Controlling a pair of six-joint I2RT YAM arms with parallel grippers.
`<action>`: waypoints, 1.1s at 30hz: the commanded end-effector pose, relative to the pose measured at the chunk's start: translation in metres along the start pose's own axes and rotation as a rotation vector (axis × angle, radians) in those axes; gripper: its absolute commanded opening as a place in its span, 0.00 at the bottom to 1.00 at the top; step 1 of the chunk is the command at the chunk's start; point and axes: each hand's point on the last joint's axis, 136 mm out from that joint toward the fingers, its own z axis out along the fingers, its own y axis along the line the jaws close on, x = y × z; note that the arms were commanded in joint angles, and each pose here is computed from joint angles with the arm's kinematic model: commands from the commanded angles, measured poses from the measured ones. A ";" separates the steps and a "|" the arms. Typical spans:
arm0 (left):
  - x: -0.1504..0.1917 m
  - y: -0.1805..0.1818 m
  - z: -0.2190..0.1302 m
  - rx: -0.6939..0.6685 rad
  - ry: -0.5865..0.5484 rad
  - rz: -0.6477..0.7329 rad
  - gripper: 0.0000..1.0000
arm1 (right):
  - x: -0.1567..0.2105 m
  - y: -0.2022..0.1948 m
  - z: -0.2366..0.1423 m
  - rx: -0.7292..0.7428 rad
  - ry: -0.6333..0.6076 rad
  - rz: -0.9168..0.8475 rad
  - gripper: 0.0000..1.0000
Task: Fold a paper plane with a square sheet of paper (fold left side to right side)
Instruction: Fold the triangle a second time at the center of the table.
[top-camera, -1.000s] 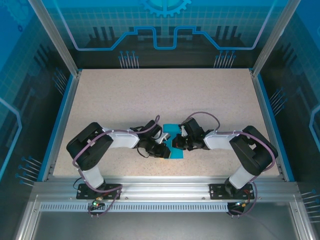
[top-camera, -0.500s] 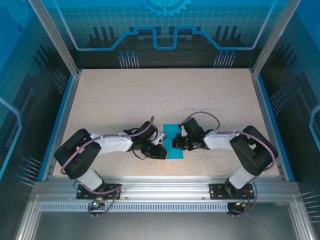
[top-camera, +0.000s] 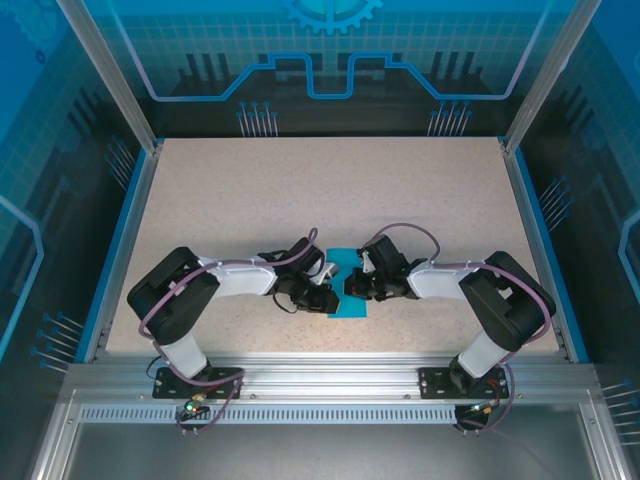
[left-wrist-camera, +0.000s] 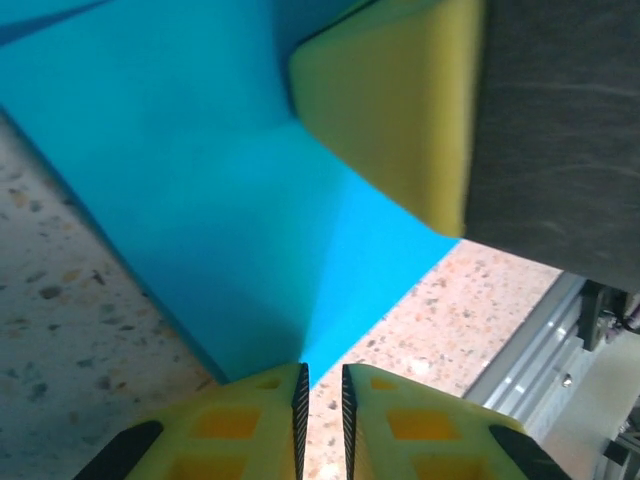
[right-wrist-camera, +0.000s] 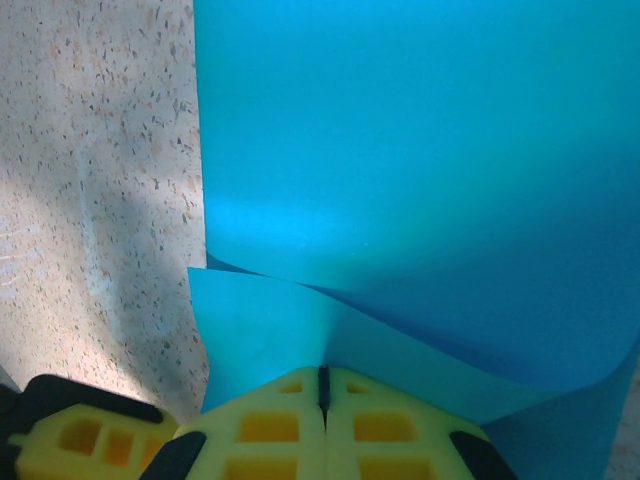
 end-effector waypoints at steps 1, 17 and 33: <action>-0.003 0.009 0.002 -0.047 0.007 -0.002 0.20 | 0.016 -0.020 -0.001 0.083 0.051 0.010 0.00; 0.011 0.028 0.008 -0.142 0.049 -0.025 0.05 | 0.018 0.019 -0.018 -0.004 0.017 -0.130 0.00; 0.013 0.032 0.010 -0.172 0.060 -0.028 0.03 | 0.029 0.006 0.001 0.060 0.077 -0.130 0.00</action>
